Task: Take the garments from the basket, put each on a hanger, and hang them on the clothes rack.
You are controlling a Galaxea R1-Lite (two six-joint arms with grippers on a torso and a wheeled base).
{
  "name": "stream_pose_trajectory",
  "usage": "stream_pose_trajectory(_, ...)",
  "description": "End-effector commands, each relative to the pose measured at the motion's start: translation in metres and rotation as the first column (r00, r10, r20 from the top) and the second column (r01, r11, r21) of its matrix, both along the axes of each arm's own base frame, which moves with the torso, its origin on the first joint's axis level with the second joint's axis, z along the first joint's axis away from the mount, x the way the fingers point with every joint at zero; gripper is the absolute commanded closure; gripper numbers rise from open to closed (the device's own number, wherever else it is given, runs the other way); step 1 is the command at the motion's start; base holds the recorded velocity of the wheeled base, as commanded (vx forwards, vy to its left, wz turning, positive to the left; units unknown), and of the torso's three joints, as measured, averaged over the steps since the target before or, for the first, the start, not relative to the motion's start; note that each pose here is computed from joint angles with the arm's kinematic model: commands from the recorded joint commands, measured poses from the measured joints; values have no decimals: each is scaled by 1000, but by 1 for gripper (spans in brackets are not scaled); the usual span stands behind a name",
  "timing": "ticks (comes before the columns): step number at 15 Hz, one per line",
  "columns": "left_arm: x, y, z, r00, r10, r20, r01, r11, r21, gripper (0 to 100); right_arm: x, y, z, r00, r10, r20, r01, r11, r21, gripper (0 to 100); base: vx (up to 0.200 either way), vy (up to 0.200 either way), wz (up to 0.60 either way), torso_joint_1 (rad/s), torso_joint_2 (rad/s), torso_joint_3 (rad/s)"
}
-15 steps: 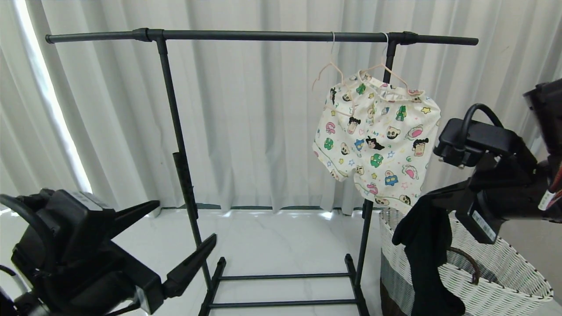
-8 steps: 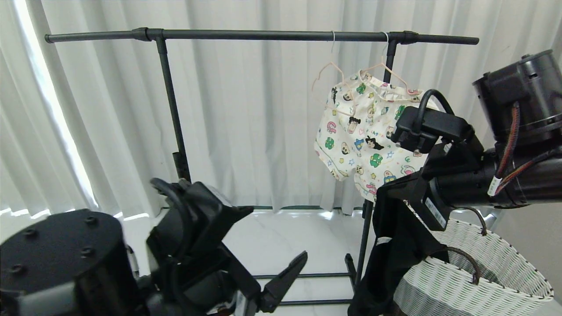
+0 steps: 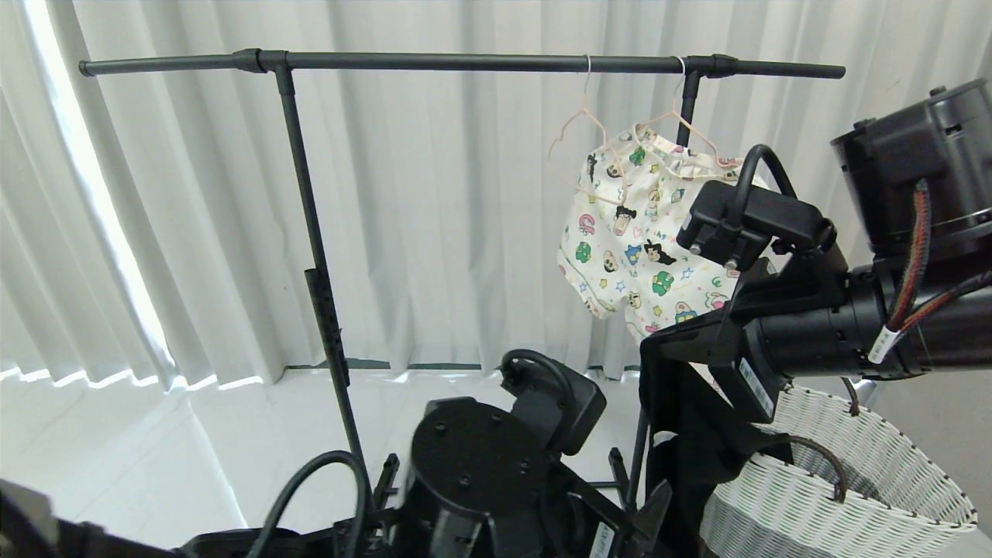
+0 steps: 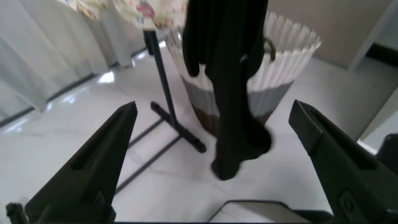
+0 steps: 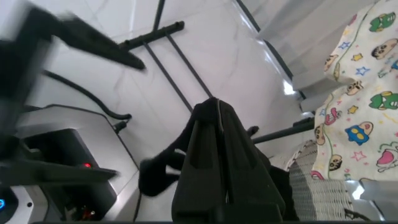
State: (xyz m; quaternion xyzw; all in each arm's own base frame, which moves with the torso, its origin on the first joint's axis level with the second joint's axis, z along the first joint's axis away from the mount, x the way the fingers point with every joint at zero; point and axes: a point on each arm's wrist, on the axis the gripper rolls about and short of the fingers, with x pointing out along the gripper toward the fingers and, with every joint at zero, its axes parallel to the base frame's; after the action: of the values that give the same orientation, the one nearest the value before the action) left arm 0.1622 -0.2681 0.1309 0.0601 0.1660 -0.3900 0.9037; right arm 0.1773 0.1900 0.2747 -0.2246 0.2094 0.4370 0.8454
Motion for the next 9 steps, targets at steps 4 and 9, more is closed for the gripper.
stream_pose_trajectory(4, 35, -22, -56, 988, 97, -123, -89, 993, 72, 0, -1, 0, 2, 1000, 8, -20, -8, 1000, 26, 100, 0, 0, 0, 0, 0, 0)
stream_pose_trajectory(9, 49, -9, -72, 972, 193, -135, -176, 976, 127, 0, 0, 2, 0, 999, 36, -35, -35, 999, 35, 100, 0, 0, 0, 0, 0, 0)
